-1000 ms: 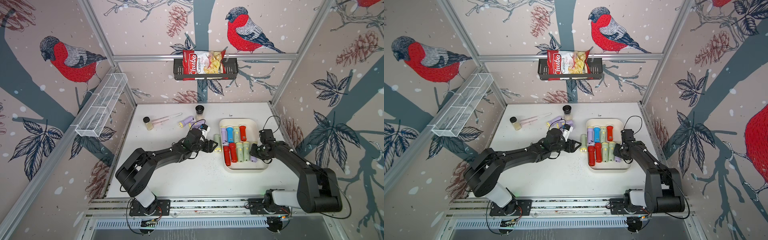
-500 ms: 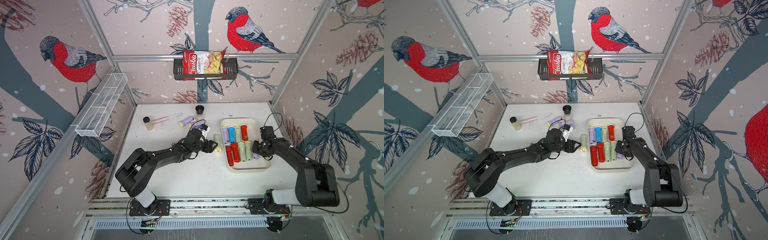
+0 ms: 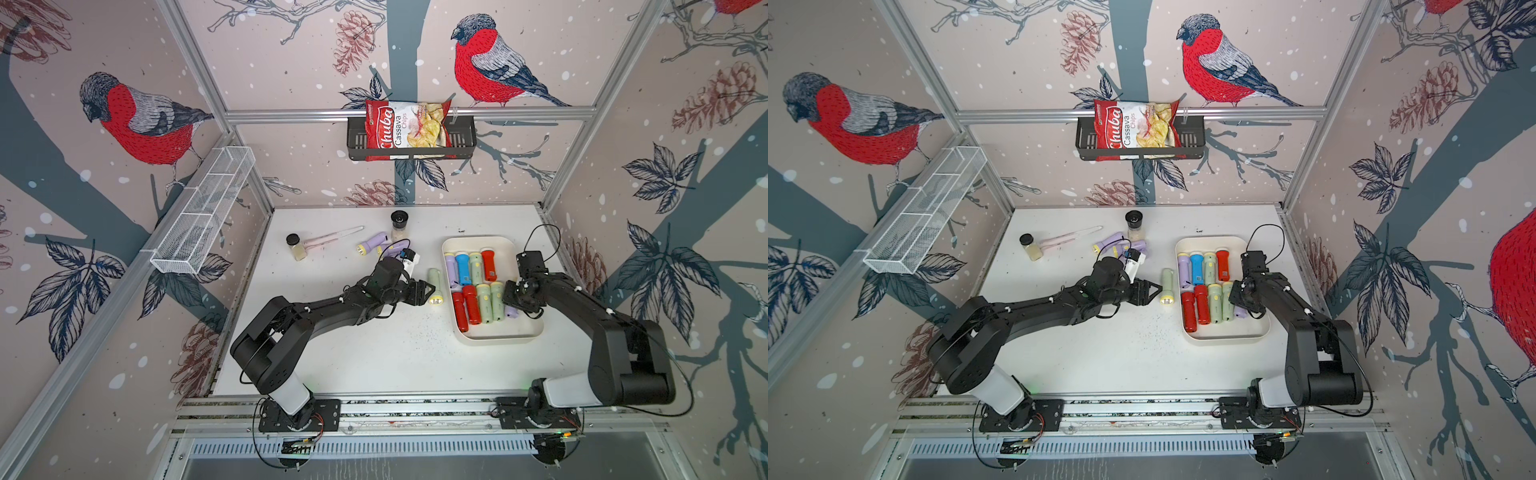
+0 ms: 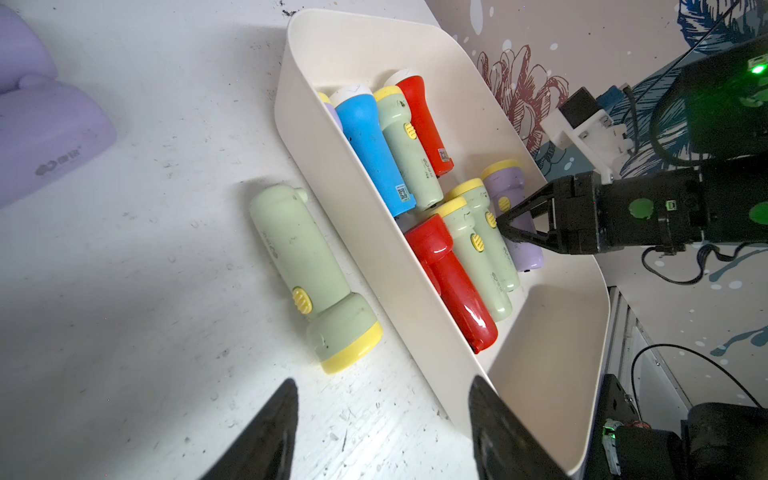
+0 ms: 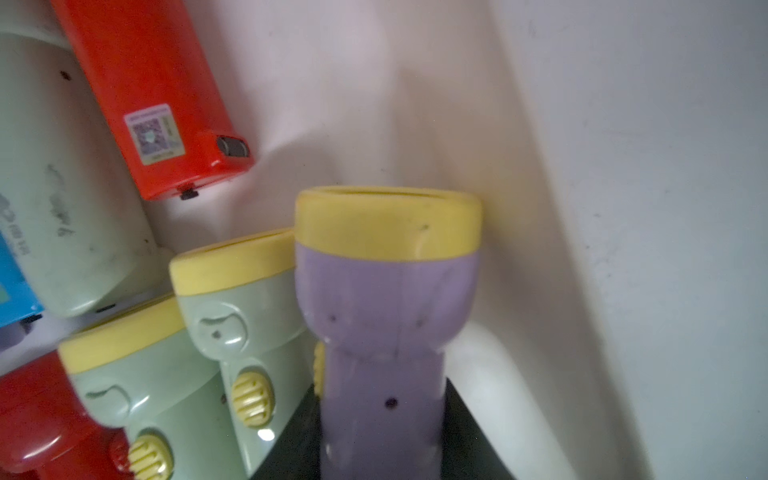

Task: Put the flashlights into the storage boxes
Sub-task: Place the flashlight at the storage box.

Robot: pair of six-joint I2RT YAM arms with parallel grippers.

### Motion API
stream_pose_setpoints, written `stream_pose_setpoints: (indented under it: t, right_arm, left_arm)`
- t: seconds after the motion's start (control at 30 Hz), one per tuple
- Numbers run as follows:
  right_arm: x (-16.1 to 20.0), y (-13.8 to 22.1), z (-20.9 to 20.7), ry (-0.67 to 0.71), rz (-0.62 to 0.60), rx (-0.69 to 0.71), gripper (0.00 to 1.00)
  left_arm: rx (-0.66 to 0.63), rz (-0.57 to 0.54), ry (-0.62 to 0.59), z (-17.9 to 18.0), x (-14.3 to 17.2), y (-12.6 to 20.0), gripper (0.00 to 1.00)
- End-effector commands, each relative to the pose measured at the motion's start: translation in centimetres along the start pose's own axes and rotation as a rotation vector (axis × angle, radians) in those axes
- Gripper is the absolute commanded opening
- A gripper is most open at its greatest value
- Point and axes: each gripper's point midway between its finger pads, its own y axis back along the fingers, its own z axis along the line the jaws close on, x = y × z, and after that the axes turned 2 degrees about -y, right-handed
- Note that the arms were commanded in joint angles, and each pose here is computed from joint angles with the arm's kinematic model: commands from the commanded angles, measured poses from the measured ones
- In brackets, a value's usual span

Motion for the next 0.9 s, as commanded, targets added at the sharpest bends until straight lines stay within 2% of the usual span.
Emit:
stream_pose_setpoints:
  t: [0.0, 0.17, 0.27, 0.67, 0.87]
  right_arm:
    - [-0.5, 1.0, 0.0, -0.007, -0.021, 0.016, 0.49]
    - [-1.2, 2.7, 0.5, -0.005, -0.053, 0.011, 0.57]
    - [-1.9, 4.2, 1.6, 0.024, -0.090, -0.010, 0.58]
    - [-1.8, 7.8, 12.6, 0.254, -0.215, -0.291, 0.59]
    - [-1.2, 8.4, 15.4, 0.330, -0.236, -0.341, 0.59]
  left_arm:
    - [0.009, -0.024, -0.021, -0.3, -0.7, 0.1, 0.64]
    - [0.009, -0.031, -0.021, -0.3, -1.0, 0.4, 0.65]
    - [0.005, -0.044, -0.025, -0.4, -1.3, 0.9, 0.64]
    - [-0.020, -0.079, 0.037, 1.2, -2.0, 2.4, 0.64]
    - [-0.036, -0.081, 0.052, 2.0, -1.9, 2.7, 0.64]
